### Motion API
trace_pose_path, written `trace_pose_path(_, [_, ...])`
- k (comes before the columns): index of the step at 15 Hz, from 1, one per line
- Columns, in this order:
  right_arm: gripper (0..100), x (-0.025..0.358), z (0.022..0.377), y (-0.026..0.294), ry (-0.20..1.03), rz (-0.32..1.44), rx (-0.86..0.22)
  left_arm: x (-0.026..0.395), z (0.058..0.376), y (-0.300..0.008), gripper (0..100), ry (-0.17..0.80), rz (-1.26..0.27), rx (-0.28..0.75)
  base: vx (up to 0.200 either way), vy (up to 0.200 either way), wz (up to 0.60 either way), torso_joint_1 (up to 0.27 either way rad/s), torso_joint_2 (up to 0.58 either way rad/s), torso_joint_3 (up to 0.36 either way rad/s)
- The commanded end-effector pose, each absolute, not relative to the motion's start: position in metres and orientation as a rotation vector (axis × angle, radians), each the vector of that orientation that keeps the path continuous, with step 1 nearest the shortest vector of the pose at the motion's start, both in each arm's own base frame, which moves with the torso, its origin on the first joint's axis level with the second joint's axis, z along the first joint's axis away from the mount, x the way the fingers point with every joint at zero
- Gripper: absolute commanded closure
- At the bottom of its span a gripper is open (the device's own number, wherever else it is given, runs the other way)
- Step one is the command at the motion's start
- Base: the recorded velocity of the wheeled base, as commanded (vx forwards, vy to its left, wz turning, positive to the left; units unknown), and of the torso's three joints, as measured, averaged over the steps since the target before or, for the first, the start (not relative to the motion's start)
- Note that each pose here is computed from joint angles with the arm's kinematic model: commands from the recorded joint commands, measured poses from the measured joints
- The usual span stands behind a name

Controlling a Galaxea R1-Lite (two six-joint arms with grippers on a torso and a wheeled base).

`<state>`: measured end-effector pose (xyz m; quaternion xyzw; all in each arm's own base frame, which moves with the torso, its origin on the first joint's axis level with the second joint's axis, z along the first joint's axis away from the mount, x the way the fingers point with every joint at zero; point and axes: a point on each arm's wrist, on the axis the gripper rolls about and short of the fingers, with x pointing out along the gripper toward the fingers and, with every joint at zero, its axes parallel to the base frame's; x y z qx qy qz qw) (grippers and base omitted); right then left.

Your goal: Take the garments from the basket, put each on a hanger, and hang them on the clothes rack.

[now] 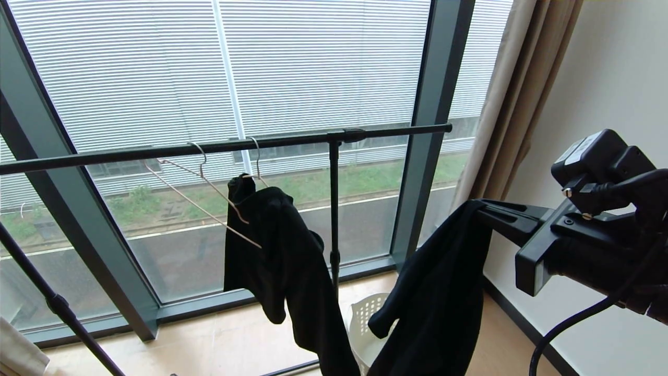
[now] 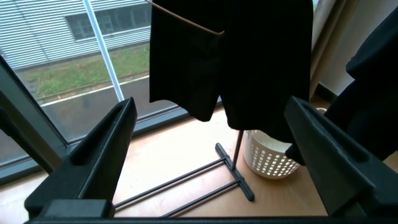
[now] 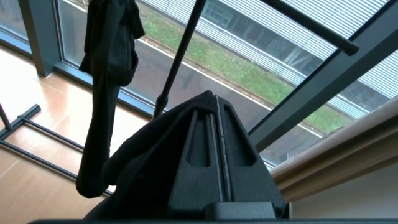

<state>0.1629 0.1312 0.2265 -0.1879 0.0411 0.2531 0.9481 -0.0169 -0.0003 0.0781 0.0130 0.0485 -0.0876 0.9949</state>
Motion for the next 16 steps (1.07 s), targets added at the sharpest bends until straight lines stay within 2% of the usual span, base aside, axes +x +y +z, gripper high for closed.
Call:
trace_pose_path(1, [100, 0.1625, 0.2229, 0.1312, 0.092, 0.52, -0.394, -0.0168, 0.0782, -0.0003, 0, 0.098, -0.176, 0.025, 0.0, 0.0, 0.0, 0.168, -0.35, -0.203])
trace_pose_path(5, [100, 0.1628, 0.2186, 0.1315, 0.084, 0.523, -0.422, -0.0169, 0.0782, -0.0003, 0, 0.096, -0.174, 0.023, 0.0, 0.0, 0.0, 0.026, -0.06, -0.03])
trace_pose_path(11, [100, 0.1638, 0.218, 0.1324, 0.075, 0.522, -0.418, -0.0166, 0.0778, -0.0003, 0, 0.101, -0.173, 0.027, 0.0, 0.0, 0.6, 0.006, 0.0, -0.004])
trace_pose_path(16, [100, 0.1635, 0.2179, 0.1321, 0.075, 0.522, -0.418, -0.0167, 0.0778, -0.0003, 0, 0.099, -0.173, 0.028, 0.0, 0.0, 0.0, 0.0, 0.0, 0.0])
